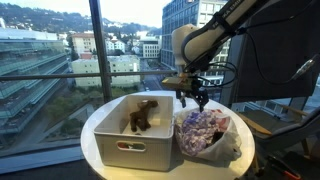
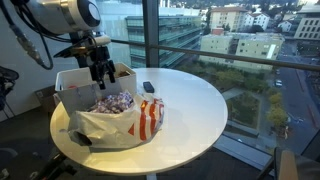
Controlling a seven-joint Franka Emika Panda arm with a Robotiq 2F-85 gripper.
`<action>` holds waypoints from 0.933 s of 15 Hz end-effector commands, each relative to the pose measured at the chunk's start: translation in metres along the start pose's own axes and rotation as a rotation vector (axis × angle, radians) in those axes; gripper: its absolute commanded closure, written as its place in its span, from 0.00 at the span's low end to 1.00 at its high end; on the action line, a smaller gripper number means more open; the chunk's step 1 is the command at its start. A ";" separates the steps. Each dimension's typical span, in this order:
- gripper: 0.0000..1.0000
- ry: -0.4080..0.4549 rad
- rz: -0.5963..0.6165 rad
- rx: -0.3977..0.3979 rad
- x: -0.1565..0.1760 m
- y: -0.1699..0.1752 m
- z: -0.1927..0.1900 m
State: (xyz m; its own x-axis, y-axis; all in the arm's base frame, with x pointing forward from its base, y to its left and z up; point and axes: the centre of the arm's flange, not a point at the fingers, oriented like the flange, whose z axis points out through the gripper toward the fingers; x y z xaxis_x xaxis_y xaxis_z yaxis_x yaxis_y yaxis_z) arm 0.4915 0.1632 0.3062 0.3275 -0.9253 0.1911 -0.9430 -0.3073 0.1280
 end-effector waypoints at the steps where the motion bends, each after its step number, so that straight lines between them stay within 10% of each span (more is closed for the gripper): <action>1: 0.00 0.051 0.021 0.118 -0.016 -0.029 -0.008; 14: 0.00 0.043 0.458 0.146 0.042 -0.080 0.042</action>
State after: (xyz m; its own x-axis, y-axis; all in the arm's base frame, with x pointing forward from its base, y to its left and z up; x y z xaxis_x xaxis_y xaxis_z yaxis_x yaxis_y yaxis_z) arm 0.5551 0.1381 0.2816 -0.0791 -0.9657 0.2475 -0.9935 0.0560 -0.0992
